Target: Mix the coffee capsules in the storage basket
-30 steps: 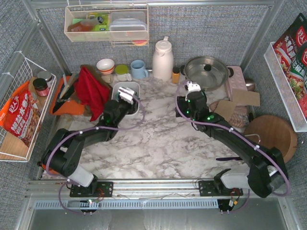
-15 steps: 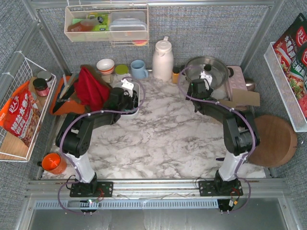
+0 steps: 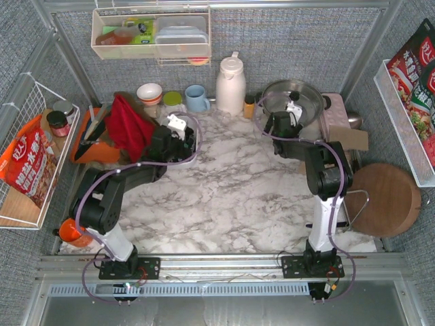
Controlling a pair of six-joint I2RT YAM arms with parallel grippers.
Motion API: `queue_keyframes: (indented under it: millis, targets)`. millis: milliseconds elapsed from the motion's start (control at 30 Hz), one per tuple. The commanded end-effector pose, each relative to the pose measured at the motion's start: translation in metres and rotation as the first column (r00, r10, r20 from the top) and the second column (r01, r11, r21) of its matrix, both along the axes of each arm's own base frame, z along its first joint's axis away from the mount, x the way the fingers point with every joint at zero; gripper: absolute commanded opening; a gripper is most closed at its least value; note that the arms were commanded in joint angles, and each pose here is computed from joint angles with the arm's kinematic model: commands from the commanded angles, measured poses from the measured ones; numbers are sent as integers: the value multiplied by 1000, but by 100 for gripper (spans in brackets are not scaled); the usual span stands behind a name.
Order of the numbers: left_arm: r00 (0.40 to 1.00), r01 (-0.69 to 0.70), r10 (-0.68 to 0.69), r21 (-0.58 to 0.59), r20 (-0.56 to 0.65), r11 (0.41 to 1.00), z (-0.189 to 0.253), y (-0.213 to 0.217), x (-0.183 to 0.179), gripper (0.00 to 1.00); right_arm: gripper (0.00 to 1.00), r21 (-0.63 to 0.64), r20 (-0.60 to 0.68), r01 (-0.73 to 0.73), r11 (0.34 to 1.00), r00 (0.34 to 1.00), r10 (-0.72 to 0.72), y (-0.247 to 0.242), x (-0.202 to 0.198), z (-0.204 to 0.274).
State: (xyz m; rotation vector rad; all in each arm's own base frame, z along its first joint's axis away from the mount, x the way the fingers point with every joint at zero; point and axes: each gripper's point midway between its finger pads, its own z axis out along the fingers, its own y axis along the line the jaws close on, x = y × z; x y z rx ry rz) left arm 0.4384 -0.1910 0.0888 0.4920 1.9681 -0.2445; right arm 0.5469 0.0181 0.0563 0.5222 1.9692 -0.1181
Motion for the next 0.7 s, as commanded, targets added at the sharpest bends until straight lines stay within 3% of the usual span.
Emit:
queue_keyframes:
  millis: [0,200,467,667]
  targets:
    - [997,34,-29,-67,65,997,27,-7,-5,99,95,-69,144,8,998,990,2,-8,25,32]
    - [991,88,-76,-116,106,989,45,-13,-19,99,96,-55,107,71,996,992,-64,-28,30,29]
    - [989,95,-77,-144,125,985,56,-13,-26,99,99,-34,-83,47,998,995,-50,-33,35,13]
    - [987,109,-87,-162,135,981,61,-15,-30,99,99,106,-81,-3,994,997,11,-24,45,3]
